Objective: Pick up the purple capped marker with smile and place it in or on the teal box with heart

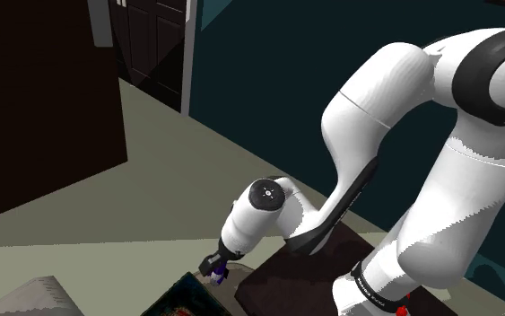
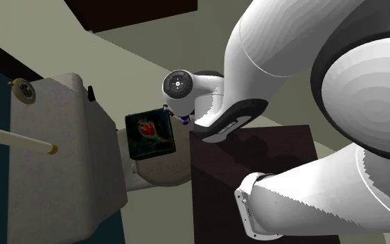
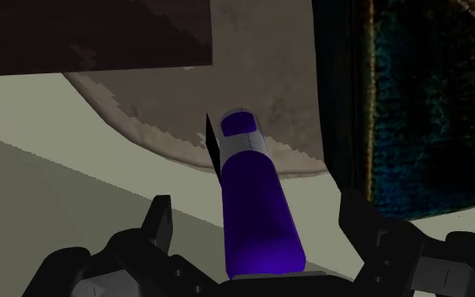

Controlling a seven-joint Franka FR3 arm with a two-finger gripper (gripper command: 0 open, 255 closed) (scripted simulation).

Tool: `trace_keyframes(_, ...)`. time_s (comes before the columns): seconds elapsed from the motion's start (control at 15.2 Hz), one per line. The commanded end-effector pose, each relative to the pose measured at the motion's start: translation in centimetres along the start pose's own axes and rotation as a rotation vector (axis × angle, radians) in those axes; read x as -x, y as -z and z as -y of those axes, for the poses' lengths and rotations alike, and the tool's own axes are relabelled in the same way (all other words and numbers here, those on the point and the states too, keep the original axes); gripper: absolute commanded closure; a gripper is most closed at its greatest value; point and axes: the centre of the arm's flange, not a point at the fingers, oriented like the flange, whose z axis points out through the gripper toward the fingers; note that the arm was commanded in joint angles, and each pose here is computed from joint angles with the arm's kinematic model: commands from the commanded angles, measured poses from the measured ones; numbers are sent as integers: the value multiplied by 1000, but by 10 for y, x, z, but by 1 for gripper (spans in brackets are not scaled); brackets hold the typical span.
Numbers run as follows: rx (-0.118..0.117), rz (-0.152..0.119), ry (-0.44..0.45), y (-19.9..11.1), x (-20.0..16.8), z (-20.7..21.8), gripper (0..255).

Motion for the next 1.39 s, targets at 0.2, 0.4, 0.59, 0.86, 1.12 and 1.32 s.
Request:
trace_keyframes(0.2, 0, -1, 1, -3, 0, 0, 0)
trace_keyframes(0.4, 0, -1, 1, -3, 0, 0, 255)
trace_keyframes(0.59, 0, -1, 1, -3, 0, 0, 255)
trace_keyframes(0.86, 0, -1, 1, -3, 0, 0, 255)
trace_keyframes(1.12, 0, -1, 1, 8, -1, 0, 255)
trace_keyframes(1.32, 0, -1, 1, 23, -4, 0, 255)
